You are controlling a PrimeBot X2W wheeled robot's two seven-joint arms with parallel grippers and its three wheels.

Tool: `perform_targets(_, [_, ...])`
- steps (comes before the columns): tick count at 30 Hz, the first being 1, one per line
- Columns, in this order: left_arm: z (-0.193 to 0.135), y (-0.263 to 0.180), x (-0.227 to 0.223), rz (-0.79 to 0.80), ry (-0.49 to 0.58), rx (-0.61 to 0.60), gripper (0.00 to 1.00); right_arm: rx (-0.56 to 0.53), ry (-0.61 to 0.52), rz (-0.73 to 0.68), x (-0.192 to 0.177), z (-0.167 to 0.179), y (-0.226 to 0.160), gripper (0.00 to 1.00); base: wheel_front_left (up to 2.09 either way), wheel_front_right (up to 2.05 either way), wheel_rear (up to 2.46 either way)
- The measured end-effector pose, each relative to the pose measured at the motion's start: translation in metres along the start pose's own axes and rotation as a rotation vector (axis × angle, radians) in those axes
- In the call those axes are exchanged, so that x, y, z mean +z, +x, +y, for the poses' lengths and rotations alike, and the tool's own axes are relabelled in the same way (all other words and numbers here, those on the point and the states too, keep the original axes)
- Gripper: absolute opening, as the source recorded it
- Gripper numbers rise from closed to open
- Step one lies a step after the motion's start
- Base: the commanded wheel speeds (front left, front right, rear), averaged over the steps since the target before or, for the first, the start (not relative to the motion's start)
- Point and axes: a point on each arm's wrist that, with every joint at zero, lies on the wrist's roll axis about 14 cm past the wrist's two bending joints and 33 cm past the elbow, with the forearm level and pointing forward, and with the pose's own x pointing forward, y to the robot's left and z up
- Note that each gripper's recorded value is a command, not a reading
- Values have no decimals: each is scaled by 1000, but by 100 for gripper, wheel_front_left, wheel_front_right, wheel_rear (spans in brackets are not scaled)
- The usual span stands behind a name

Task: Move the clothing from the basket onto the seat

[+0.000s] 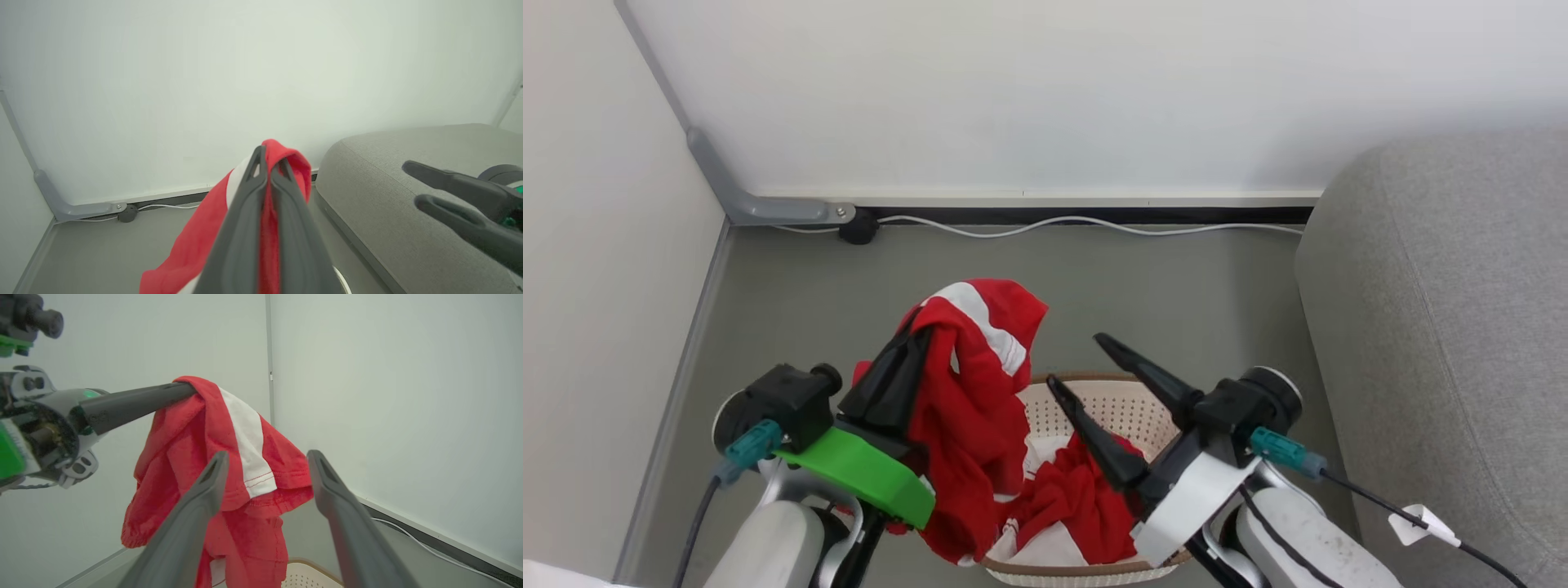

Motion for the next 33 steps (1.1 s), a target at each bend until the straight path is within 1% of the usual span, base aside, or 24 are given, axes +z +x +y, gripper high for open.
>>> perform_targets(4, [-25,3,4,-2,-12,-65,0,37,8,-10,4,16,-1,100,0,0,0])
perform_targets(5, [-25,3,4,-2,-12,-65,0,37,8,-10,4,16,-1,100,0,0,0])
perform_targets(9, [-52,5,1,13,-29,-138,0,36,17,-19,8,16,-1,100,0,0,0])
perform_targets(10, [-52,5,1,13,-29,-138,0,36,17,-19,8,16,-1,100,0,0,0])
perform_targets(17, [-87,3,-5,43,-51,-239,0,40,24,-25,10,15,1,100,0,0,0])
perform_targets(18, [-91,3,-5,45,-54,-251,0,40,33,-17,7,15,1,95,0,0,0])
perform_targets(19, [-94,2,-6,47,-56,-262,0,42,41,-7,4,16,0,46,0,0,0])
perform_targets(20, [-96,2,-6,52,-58,-268,0,42,47,-4,3,16,-1,0,0,0,0])
perform_targets(23, [-96,3,-5,47,-65,-269,0,40,67,-1,1,16,-1,0,0,0,0])
perform_targets(24, [-96,4,-4,45,-65,-268,2,38,71,-1,1,16,-1,0,0,0,0])
perform_targets(25, [-95,5,-4,44,-66,-267,26,36,72,0,1,15,-1,0,0,0,0])
perform_targets(26, [-94,5,-3,43,-66,-266,48,33,72,0,1,14,-2,0,0,0,0])
perform_targets(27, [-94,6,-3,43,-66,-266,66,29,70,-2,2,13,-2,0,0,0,0])
perform_targets(28, [-94,6,-4,44,-67,-268,100,26,67,-4,2,11,-2,0,0,0,0])
perform_targets(33, [-95,9,-6,47,-77,-279,100,-14,44,-7,5,-6,-6,0,0,0,0])
